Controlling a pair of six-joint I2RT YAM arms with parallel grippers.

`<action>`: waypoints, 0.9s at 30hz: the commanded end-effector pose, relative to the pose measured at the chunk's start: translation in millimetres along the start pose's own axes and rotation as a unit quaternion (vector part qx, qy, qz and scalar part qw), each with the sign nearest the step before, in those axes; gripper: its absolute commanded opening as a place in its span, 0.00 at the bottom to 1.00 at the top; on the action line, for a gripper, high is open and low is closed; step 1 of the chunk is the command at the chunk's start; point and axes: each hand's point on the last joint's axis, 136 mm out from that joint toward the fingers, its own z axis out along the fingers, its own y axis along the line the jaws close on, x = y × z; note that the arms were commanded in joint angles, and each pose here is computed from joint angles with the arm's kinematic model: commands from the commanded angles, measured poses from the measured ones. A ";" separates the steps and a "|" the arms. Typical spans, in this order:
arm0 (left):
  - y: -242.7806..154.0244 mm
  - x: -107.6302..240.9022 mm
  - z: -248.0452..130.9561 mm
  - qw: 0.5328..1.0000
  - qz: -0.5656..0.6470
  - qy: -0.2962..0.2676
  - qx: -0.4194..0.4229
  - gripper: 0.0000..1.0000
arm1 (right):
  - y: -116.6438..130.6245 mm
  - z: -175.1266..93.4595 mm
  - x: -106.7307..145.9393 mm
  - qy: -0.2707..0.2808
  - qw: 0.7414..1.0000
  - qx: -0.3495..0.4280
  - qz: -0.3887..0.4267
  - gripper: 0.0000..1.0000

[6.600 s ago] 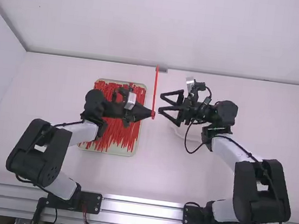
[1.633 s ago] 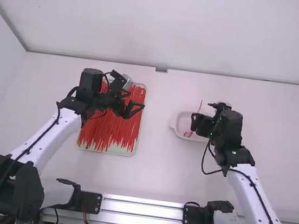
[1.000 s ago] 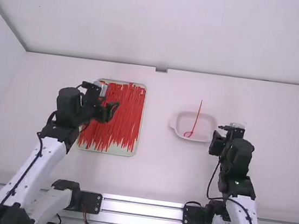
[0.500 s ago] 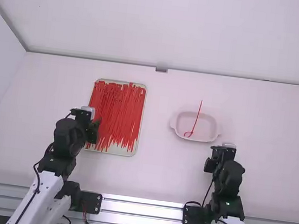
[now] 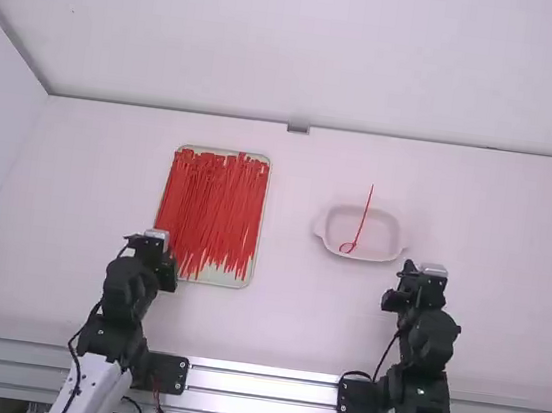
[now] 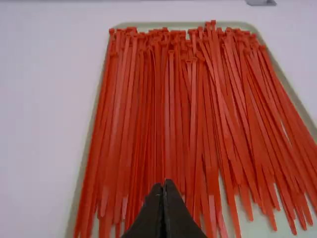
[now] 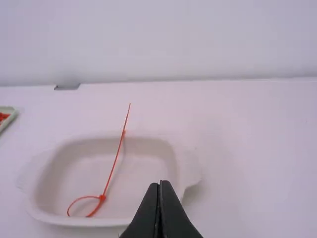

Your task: Fasten the cable tie

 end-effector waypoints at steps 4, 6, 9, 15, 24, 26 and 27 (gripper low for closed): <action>1.3 -16.0 -5.8 0.999 0.001 -0.042 -0.004 0.00 | 0.0 -3.6 -9.1 -0.027 1.000 0.001 0.000 0.00; 1.3 -21.9 -7.9 0.998 0.001 -0.056 -0.004 0.00 | 0.0 -5.1 -13.3 -0.037 0.999 0.001 0.000 0.00; 1.2 -30.5 -11.4 0.997 0.001 -0.076 -0.004 0.00 | 0.1 -7.3 -19.5 -0.051 0.999 0.001 0.000 0.00; 1.2 -45.1 -18.4 0.994 0.001 -0.112 -0.004 0.00 | 0.1 -7.3 -19.5 -0.051 0.999 0.001 0.000 0.00; 1.1 -64.8 -30.0 0.987 0.001 -0.161 -0.004 0.00 | 0.1 -7.3 -19.5 -0.051 0.999 0.001 0.000 0.00; 1.0 -67.0 -31.4 0.986 0.001 -0.167 -0.004 0.00 | 0.1 -7.3 -19.5 -0.051 0.999 0.001 0.000 0.00; 1.0 -67.0 -31.4 0.986 0.001 -0.167 -0.004 0.00 | 0.1 -7.3 -19.5 -0.051 0.999 0.001 0.000 0.00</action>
